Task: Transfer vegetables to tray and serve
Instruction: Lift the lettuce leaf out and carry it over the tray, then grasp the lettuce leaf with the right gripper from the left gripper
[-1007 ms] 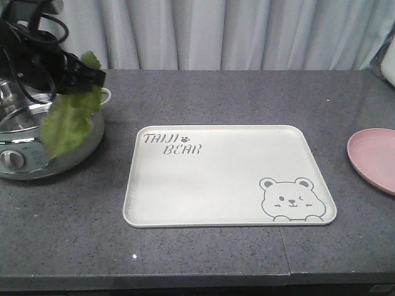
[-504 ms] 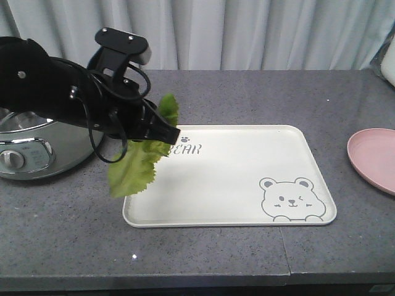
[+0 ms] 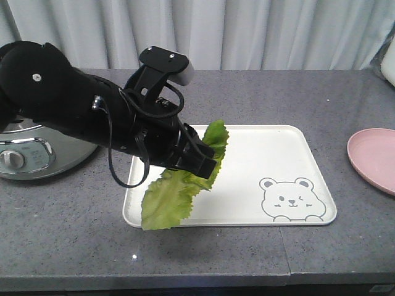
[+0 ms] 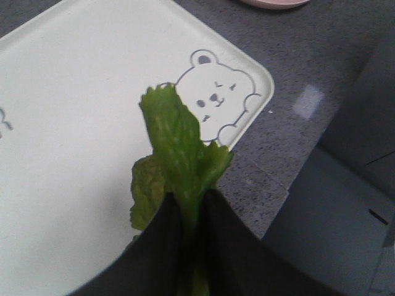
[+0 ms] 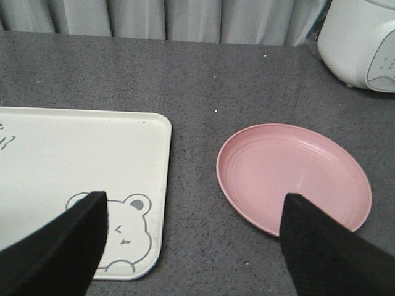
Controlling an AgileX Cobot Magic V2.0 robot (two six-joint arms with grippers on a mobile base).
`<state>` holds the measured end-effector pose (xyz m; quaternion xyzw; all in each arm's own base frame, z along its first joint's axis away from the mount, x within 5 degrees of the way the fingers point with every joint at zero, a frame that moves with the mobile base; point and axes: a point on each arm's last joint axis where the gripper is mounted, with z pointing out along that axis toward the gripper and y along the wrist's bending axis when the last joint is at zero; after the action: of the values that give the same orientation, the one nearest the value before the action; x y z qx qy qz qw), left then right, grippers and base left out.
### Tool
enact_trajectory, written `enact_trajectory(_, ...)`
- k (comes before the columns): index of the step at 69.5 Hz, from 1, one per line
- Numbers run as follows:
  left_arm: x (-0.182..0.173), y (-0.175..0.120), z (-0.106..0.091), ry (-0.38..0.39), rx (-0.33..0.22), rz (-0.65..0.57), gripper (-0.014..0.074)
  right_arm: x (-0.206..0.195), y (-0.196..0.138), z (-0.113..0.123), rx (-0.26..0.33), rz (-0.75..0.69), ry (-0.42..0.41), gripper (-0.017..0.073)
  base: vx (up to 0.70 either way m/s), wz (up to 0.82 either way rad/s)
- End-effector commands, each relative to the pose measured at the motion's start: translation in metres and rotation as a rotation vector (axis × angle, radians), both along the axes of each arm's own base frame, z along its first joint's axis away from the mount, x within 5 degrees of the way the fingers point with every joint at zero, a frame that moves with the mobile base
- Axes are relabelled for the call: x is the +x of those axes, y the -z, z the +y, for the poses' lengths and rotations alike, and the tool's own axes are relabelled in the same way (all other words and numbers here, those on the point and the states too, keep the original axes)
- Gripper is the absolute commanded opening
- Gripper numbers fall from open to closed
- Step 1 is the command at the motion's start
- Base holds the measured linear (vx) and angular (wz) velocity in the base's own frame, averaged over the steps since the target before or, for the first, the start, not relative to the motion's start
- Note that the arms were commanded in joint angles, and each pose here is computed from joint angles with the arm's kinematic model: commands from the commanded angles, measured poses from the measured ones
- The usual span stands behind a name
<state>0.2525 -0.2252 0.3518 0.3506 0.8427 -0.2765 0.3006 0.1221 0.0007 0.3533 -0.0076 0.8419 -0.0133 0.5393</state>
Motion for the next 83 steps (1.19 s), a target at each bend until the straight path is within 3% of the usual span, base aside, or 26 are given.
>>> enact_trajectory(1,-0.009,-0.027,-0.002,0.028,-0.133,-0.061,-0.0008,0.003,-0.012,0.003,0.041,-0.055,-0.021,0.0552,0.0,0.0)
enact_trajectory(10,-0.011,-0.029,-0.005,0.046,-0.176,-0.038,-0.0008,0.011,-0.002,0.013,0.077,0.043,-0.12,0.0515,0.0,0.0)
enact_trajectory(19,-0.013,-0.03,-0.006,0.049,-0.197,-0.016,-0.0008,0.026,0.008,0.03,0.137,0.133,-0.285,0.0477,0.0,0.0)
enact_trajectory(28,-0.013,-0.03,-0.006,0.048,-0.199,-0.015,-0.0008,0.039,0.014,0.048,0.247,0.163,-0.463,0.0459,0.0,0.0)
enact_trajectory(34,-0.014,-0.031,-0.007,0.048,-0.218,-0.001,-0.0008,0.046,0.016,0.059,0.295,0.17,-0.59,0.0456,0.0,0.0)
enact_trajectory(47,-0.015,-0.034,-0.009,0.04,-0.264,0.026,-0.0008,0.062,0.017,0.08,0.469,0.13,-0.847,0.0456,0.0,0.0)
enact_trajectory(55,-0.015,-0.035,-0.01,0.037,-0.289,0.042,-0.0008,0.074,0.023,0.084,0.54,0.136,-0.877,0.0456,0.0,0.0)
enact_trajectory(66,-0.015,-0.038,-0.011,0.029,-0.323,0.059,-0.0007,0.083,0.034,0.094,0.594,0.184,-0.934,0.0456,0.0,0.0)
enact_trajectory(75,-0.015,-0.038,-0.011,0.021,-0.328,0.052,-0.0007,0.085,0.04,0.116,0.608,0.193,-0.999,0.0456,0.0,0.0)
enact_trajectory(83,-0.014,-0.038,-0.011,0.02,-0.328,0.052,-0.0007,0.089,0.046,0.134,0.616,0.195,-0.986,0.0456,0.0,0.0)
